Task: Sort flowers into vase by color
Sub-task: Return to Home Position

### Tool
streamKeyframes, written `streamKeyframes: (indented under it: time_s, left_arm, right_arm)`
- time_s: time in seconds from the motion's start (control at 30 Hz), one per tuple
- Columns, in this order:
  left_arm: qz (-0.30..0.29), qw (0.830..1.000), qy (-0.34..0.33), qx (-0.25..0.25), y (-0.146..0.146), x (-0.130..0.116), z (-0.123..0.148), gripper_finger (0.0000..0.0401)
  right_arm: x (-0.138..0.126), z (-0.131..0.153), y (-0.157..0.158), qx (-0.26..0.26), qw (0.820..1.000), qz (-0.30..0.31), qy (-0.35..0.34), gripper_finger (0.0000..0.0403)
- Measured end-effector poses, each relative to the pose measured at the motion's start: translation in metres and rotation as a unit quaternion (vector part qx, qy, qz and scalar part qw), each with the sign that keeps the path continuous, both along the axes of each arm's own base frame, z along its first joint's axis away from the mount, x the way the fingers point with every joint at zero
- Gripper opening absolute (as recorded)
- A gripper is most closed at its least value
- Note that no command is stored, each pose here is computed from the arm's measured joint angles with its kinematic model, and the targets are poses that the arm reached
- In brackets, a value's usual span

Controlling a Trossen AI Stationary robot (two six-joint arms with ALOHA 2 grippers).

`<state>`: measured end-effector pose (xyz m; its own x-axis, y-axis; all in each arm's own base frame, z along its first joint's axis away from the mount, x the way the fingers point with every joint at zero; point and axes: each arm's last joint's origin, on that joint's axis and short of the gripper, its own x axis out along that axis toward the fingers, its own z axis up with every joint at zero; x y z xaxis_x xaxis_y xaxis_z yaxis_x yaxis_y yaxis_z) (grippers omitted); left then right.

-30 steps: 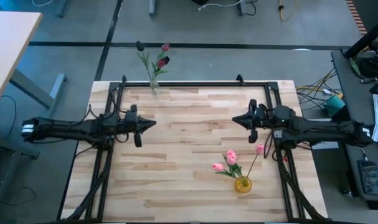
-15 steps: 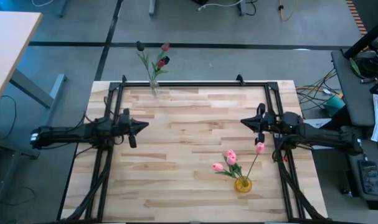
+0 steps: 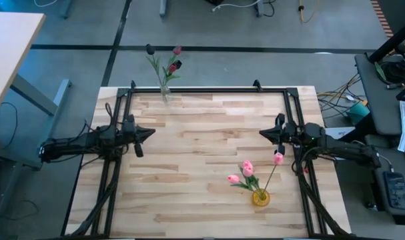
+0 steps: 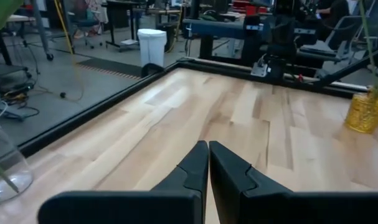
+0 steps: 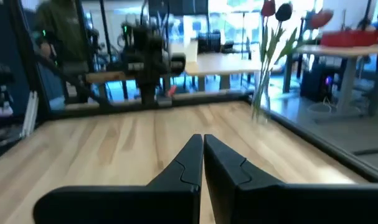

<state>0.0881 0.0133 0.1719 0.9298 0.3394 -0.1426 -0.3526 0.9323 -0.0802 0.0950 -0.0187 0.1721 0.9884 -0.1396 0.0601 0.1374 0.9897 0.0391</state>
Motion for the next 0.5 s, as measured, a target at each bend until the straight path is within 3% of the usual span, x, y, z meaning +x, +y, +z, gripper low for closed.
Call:
streamKeyframes:
  time_s: [0.27, 0.37, 0.5]
  left_arm:
    - [0.000, 1.000, 0.004, -0.002, 0.0000, 0.0005, -0.0006, 0.0000]
    - [-0.002, 1.000, 0.016, 0.004, 0.0000, 0.0018, -0.0019, 0.0000]
    - [-0.004, 1.000, 0.029, -0.008, -0.0001, 0.0039, -0.0043, 0.0000]
  right_arm:
    - [0.0001, -0.0013, 0.0000, -0.018, 1.000, -0.002, 0.010, 0.0008]
    - [0.0008, -0.0044, -0.0025, -0.013, 0.999, -0.040, 0.027, 0.0009]
    - [0.0036, -0.0083, -0.0031, -0.018, 0.998, -0.039, 0.053, 0.0009]
